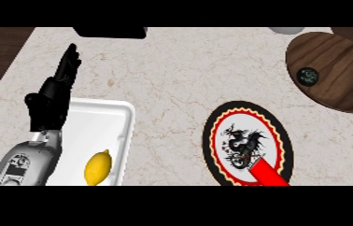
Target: Pick the eggplant from the plate and place it in the bowl
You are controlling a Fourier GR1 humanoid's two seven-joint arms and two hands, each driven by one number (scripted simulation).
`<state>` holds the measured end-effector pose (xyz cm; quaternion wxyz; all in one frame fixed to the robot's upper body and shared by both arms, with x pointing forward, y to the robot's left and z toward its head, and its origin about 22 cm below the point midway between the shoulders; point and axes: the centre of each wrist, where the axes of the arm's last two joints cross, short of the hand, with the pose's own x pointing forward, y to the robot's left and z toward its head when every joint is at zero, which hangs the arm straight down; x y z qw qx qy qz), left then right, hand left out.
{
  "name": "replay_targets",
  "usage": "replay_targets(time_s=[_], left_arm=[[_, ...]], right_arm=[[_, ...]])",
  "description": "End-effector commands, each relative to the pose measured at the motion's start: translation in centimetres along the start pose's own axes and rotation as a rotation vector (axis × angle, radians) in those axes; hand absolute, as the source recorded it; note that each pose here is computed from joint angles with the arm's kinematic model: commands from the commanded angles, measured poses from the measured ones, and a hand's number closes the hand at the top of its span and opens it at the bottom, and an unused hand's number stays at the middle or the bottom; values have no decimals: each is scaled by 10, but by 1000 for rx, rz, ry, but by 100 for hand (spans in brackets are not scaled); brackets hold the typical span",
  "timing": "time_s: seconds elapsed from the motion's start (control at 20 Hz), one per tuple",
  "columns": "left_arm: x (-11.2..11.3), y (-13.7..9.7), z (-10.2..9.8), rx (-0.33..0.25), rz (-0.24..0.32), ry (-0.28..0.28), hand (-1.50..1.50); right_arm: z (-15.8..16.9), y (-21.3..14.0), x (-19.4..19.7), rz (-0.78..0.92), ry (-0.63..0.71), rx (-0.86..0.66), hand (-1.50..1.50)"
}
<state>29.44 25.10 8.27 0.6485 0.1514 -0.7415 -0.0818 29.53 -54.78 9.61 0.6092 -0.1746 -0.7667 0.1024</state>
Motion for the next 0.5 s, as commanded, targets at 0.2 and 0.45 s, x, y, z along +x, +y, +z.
replay_targets(time_s=[0.2,0.45], left_arm=[[-2,-1,-3,17,-2,7,0],[0,-5,2,-8,1,1,0]], right_arm=[[24,-8,-11,-132,-110,132,-150],[28,-14,-10,-131,-101,132,-150]])
